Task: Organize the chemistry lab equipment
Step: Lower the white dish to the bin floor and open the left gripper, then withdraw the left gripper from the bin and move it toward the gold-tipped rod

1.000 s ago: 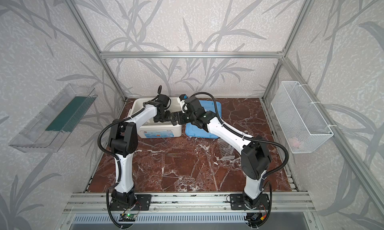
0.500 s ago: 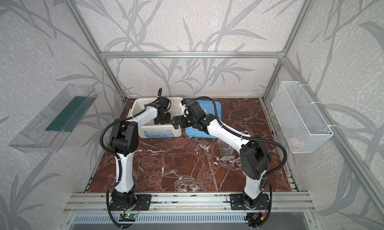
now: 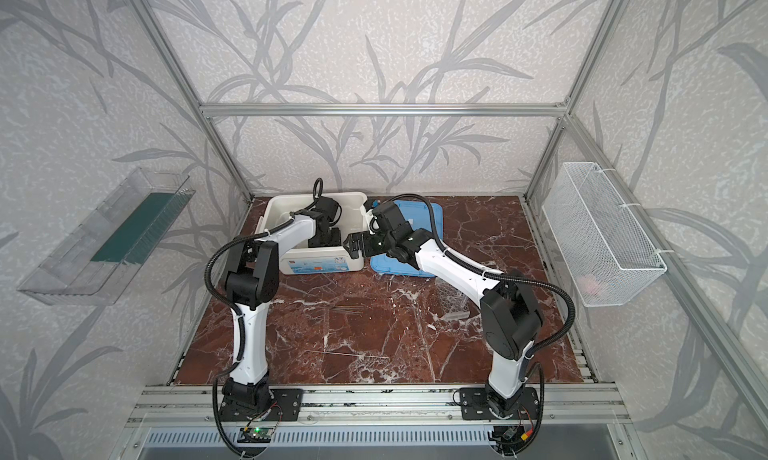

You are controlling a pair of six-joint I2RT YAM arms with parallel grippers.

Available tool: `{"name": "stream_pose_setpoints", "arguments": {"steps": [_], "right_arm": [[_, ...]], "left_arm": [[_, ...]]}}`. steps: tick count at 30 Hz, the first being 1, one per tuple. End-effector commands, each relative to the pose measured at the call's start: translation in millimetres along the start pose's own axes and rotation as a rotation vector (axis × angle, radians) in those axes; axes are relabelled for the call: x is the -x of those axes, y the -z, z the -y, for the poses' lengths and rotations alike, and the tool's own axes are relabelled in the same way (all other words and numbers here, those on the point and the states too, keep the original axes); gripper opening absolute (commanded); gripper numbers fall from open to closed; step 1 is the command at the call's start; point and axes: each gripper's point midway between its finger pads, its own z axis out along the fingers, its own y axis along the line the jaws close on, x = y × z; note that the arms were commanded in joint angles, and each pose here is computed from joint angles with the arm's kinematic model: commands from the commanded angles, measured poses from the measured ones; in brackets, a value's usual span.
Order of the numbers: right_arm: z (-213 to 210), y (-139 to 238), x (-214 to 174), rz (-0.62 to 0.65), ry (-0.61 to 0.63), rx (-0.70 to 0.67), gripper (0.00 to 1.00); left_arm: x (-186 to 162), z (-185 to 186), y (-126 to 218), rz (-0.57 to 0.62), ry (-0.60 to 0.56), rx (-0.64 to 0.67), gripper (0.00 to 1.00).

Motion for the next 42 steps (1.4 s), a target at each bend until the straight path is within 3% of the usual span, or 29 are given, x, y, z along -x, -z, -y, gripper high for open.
{"name": "stream_pose_setpoints", "arguments": {"steps": [1,9,26,29,42], "right_arm": [[-5,18,15,0.058,0.007,0.008,0.99],[-6,23,15,0.064,0.007,0.011,0.99],[-14,51,25,0.101,0.027,0.006,0.99],[-15,61,26,0.111,0.036,-0.001,0.99],[-19,122,18,0.175,0.082,0.009,1.00]], "left_arm": [[-9,-4,-8,-0.035,0.004,0.015,0.48],[1,-3,9,0.002,0.013,-0.002,0.66],[21,-6,50,0.066,0.016,-0.017,0.87],[29,-7,69,0.101,0.029,-0.031,0.99],[46,-9,181,0.269,0.011,-0.177,0.99]]}}
